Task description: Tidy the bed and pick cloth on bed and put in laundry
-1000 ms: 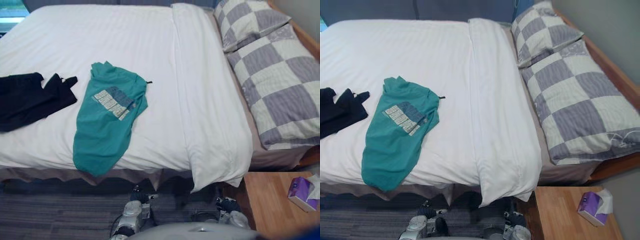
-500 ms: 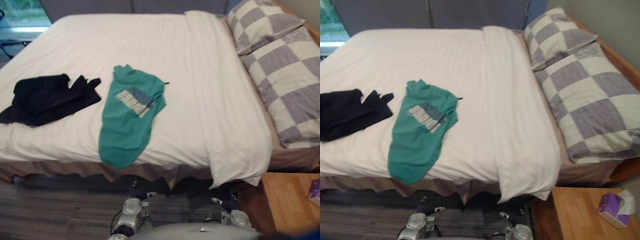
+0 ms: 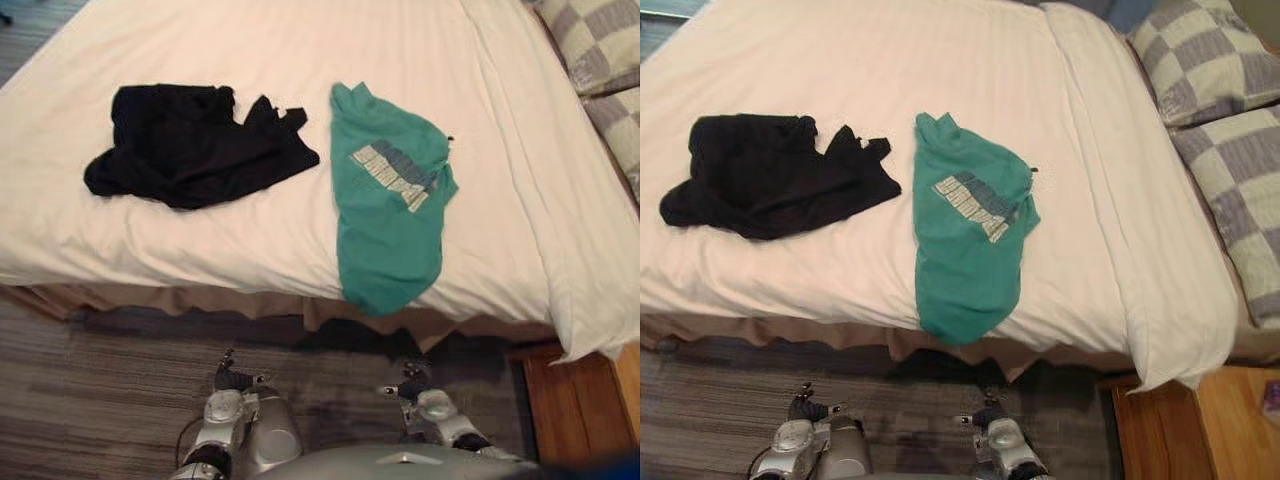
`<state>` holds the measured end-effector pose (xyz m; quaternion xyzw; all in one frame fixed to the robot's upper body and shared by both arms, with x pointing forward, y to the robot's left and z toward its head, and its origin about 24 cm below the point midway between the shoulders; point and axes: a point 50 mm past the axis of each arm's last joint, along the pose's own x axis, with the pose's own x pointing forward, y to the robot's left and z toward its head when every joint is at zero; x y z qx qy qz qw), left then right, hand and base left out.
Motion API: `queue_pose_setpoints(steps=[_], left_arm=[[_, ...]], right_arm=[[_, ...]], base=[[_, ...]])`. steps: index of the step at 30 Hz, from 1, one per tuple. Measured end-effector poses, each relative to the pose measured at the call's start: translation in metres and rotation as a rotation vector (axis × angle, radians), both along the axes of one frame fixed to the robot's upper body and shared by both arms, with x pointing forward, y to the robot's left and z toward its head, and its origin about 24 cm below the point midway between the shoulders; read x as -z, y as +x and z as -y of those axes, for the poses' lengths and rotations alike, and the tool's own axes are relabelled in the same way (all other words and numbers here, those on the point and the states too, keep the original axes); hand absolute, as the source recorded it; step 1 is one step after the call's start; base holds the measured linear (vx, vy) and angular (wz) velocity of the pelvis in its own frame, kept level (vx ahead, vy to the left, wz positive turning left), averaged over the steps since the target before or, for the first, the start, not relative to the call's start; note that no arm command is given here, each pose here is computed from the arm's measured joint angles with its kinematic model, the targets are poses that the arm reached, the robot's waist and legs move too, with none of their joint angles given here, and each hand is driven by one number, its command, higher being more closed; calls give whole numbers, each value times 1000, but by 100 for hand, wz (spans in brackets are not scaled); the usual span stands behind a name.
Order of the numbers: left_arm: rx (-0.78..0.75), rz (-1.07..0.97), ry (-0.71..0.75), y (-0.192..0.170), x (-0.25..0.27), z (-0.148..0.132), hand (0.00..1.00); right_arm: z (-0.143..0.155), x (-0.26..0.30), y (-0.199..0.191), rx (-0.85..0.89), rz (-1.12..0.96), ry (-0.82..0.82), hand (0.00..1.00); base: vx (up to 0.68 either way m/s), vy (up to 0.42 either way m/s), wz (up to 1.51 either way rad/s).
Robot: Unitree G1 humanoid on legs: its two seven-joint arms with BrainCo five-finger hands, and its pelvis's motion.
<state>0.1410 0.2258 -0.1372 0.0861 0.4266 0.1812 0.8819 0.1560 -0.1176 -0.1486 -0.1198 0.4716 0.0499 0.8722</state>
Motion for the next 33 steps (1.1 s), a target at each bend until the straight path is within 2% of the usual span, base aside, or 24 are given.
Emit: queue_pose_setpoints(steps=[5, 15, 19, 22, 25, 28, 30, 31, 33], left_arm=[[104, -38, -38, -3, 6, 20, 0], [79, -92, -71, -14, 13, 26, 0], [26, -90, -91, -16, 14, 25, 0], [-79, -101, -137, -24, 17, 21, 0], [-299, -94, -215, -36, 20, 16, 0], [-543, -76, -270, -51, 22, 6, 0], [-721, -62, -309, -62, 25, 4, 0], [-872, -49, -327, -76, 26, -3, 0], [-1017, -3, -340, -85, 24, -15, 0]], right_arm=[[2, -2, 0, 39, 37, 20, 0], [15, 1, -5, 298, 6, 106, 0], [17, 2, -9, 342, -9, 124, 0], [21, 3, -10, 405, -15, 141, 0], [29, 6, -15, 559, -32, 173, 0], [44, 10, -29, 802, -56, 216, 0], [59, 17, -56, 1034, -103, 231, 0], [70, 21, -82, 1220, -141, 238, 0], [74, 25, -107, 1382, -180, 248, 0]], base=[[54, -64, 37], [1, 14, -3], [-20, 46, 8], [-26, 40, 2], [-10, 21, 8], [12, -1, 14], [70, 5, 21], [81, 10, 26], [86, 12, 23]])
